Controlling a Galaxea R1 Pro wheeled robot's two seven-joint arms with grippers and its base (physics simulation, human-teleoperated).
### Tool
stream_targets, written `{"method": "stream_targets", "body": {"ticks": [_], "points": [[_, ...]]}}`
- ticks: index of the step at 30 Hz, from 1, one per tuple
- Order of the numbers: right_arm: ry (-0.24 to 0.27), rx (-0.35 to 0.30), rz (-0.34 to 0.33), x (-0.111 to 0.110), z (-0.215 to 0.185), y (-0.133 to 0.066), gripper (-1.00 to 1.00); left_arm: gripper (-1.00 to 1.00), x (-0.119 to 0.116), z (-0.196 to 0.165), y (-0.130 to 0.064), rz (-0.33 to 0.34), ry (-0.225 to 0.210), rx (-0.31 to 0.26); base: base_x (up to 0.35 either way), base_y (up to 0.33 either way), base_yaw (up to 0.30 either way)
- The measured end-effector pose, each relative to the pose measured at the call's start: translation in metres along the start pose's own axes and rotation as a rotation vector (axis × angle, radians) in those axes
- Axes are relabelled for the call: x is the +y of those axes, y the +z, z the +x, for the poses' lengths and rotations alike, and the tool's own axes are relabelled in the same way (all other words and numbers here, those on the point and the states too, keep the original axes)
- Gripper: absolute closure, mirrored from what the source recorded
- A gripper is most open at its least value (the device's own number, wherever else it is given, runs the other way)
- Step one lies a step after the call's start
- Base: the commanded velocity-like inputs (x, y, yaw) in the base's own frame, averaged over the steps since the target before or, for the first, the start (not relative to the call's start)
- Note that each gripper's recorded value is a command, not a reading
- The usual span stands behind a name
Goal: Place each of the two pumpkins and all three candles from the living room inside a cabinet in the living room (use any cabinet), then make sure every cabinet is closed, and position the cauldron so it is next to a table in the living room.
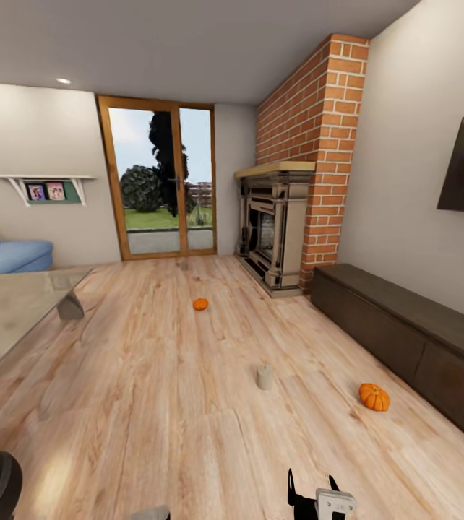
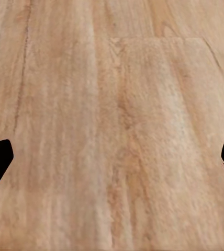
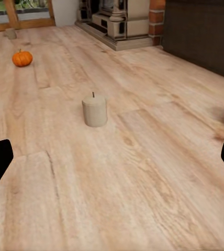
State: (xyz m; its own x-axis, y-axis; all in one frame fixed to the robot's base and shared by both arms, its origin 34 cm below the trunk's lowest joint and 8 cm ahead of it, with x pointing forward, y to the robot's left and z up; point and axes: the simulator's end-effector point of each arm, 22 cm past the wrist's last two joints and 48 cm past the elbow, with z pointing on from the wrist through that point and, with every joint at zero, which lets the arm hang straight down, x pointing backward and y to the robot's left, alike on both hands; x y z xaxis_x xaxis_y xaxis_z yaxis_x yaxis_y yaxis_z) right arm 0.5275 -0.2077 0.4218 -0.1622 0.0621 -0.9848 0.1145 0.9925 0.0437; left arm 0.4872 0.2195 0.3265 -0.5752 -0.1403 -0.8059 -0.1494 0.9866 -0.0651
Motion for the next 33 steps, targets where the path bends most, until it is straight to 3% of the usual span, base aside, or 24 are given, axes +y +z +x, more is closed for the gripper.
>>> {"method": "stream_targets", "body": {"ticks": [15,25,33], "points": [[0.000,0.000,-0.002,0.0004,0.0000,0.0000,-1.00,-1.00,0.0007,0.0000,0.0000,-0.003,-0.002,0.000,0.005,0.002,-0.300],[0.000,0.000,-0.001,0.0003,-0.0002,-0.0001,-1.00,-1.00,0.0008,-0.0006,-0.0001,-0.003,-0.002,-0.002,0.198,0.123,-0.300],[0.000,0.001,-0.001,0.0003,0.0002,-0.0001,-1.00,-1.00,0.0008,0.0000,0.0000,-0.003,-0.002,0.000,0.033,0.013,-0.300]]}}
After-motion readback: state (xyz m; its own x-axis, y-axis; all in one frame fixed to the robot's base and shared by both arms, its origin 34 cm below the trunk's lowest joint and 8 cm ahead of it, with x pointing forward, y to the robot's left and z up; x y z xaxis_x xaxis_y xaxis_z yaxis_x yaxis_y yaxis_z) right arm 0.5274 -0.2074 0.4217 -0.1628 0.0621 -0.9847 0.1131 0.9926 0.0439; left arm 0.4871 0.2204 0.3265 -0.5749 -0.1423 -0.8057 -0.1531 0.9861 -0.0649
